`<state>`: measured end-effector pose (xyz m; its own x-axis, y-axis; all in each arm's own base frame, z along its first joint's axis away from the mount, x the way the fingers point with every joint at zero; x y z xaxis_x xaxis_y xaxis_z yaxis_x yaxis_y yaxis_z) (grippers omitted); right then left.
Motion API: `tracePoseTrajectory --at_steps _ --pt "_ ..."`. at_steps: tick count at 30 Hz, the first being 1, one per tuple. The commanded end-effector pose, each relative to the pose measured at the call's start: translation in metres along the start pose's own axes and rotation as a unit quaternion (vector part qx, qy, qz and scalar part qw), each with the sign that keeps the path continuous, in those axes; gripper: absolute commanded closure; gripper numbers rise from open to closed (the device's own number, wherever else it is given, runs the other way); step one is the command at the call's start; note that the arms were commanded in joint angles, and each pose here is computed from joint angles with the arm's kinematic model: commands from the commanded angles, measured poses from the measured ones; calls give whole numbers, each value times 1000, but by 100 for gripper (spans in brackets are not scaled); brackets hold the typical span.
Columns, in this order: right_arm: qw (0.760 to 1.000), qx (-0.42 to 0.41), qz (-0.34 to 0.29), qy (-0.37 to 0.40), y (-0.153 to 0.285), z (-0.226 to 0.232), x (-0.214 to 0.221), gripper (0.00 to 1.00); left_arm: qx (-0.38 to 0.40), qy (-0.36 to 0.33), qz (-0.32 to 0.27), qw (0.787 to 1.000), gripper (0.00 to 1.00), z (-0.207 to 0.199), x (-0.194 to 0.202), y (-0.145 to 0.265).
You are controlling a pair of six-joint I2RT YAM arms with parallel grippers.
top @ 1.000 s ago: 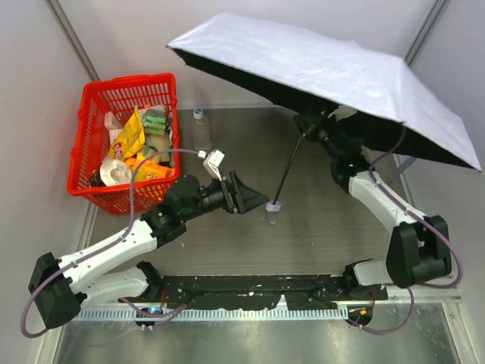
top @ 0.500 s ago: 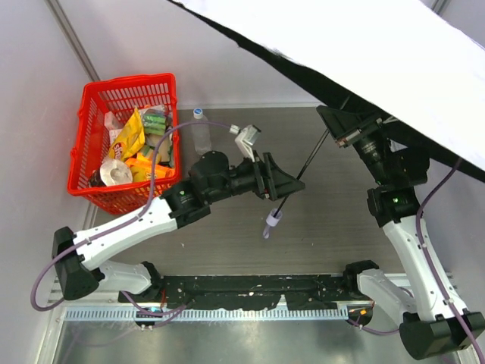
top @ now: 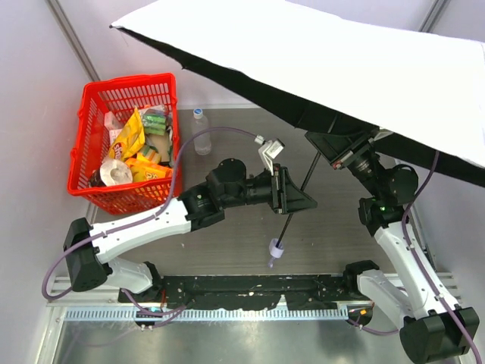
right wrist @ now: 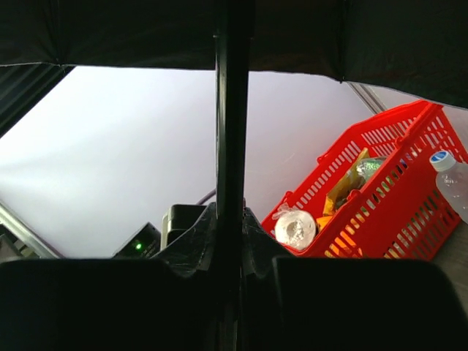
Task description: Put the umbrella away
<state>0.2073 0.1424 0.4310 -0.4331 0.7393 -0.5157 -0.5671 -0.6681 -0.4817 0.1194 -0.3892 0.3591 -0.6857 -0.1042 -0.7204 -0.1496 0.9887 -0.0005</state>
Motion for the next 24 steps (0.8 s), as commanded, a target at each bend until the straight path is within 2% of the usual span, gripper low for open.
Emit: tracePoseTrajectory --at_steps 1,4,6,7,8,9,10,11,14,15,17,21,23,24 --pt "994 -99 -25 44 10 44 -4 100 -13 -54 -50 997 72 -17 -31 5" --pt "996 -63 -36 46 9 37 -7 100 -93 -102 -75 988 90 -8 -46 11" --pt "998 -11 -38 54 4 28 -13 99 -144 -134 -90 976 100 -4 -52 14" --pt "996 64 -30 50 4 4 -11 86 -167 -153 -94 969 100 -7 -51 14" --pt "994 89 -29 62 0 7 -18 79 -194 -177 -105 959 100 -8 -55 14" --pt "983 173 -19 61 6 -19 -15 73 -223 -195 -112 949 100 -9 -55 15" --pt "977 198 -27 74 1 -12 -27 69 -243 -214 -119 939 100 -11 -55 14" --pt "955 288 -25 72 13 -35 -28 64 -265 -228 -130 928 100 -11 -56 14" --pt "923 374 -32 85 11 -45 -46 58 -318 -257 -159 899 100 -9 -60 15" --pt "912 403 -15 78 16 -52 -42 58 -328 -265 -161 892 100 -8 -59 13" --pt "916 395 7 75 6 -56 -42 57 -344 -278 -158 883 100 -5 -60 8" --pt "927 368 8 68 -5 -51 -41 56 -367 -300 -152 867 100 -4 -58 -1" --pt "930 360 3 76 -8 -49 -42 67 -382 -302 -157 859 100 -5 -60 -3" --pt "938 340 4 76 -11 -50 -39 84 -385 -302 -153 859 100 -5 -60 -4"
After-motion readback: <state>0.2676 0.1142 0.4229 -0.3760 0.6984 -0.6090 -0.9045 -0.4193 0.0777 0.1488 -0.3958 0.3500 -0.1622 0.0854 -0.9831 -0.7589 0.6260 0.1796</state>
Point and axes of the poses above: each gripper's point midway between its finger pads, its own y axis back along the fingers, its own z axis along the line the jaws close on, x = y × z, the point moved 5 cm from there along y, back along the fingers, and after that the axes turned 4 degrees about -y, right-handed, at the moved point
